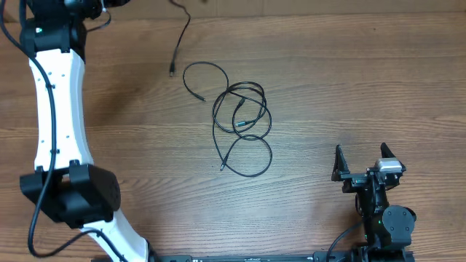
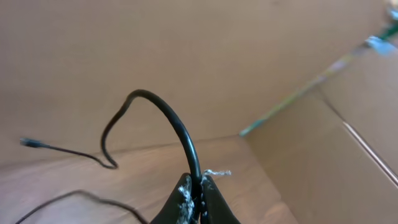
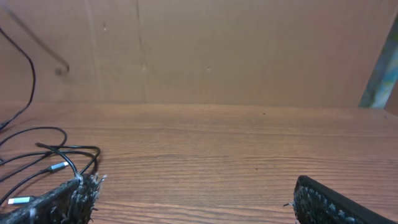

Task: Untangle cables
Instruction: 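Drag the held cable leftward and lay it on the table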

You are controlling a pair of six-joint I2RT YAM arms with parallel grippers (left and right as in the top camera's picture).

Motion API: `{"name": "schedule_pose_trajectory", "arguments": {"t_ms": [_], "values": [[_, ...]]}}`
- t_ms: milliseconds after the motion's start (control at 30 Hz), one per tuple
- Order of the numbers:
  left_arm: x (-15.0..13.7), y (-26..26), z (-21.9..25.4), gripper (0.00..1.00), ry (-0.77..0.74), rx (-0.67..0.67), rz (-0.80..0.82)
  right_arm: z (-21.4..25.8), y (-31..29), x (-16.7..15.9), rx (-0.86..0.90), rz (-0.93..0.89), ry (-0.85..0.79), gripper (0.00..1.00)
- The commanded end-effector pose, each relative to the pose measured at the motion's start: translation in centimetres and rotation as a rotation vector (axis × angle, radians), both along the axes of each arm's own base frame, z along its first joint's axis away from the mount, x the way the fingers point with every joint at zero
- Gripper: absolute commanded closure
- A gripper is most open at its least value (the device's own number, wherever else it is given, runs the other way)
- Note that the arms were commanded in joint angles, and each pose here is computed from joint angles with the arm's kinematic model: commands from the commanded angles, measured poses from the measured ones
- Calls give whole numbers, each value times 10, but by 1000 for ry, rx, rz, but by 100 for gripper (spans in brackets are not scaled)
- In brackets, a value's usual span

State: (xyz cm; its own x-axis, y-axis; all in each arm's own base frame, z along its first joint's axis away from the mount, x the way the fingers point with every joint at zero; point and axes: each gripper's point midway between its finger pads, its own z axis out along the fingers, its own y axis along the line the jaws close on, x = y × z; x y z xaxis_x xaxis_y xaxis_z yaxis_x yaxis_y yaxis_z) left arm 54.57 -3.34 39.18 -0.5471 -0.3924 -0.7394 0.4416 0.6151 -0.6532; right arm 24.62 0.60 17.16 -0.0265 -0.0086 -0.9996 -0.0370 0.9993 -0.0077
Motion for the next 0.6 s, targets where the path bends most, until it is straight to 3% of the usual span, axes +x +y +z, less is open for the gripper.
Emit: {"name": "schedule_pose_trajectory", "arguments": {"t_ms": [0,200,333,400,433,467,533,567], "values": [[23,60,-37,95,55,18,129,-2,1,0,3,3,-3,0],[29,153,-81,96,125,29,294,-2,1,0,3,3,-3,0],[13,240,-119,96,235,167,566,-2,1,0,3,3,-3,0],[-1,275,-132,83,278,254,664,-2,1,0,3,3,-3,0],[-7,287,-137,65,292,289,688,-2,1,0,3,3,-3,0],[-14,298,-141,59,305,324,706,-2,1,0,3,3,-3,0],[-27,318,-151,55,347,386,752,-2,1,0,3,3,-3,0],[-34,327,-156,43,379,403,783,-2,1,0,3,3,-3,0]]}}
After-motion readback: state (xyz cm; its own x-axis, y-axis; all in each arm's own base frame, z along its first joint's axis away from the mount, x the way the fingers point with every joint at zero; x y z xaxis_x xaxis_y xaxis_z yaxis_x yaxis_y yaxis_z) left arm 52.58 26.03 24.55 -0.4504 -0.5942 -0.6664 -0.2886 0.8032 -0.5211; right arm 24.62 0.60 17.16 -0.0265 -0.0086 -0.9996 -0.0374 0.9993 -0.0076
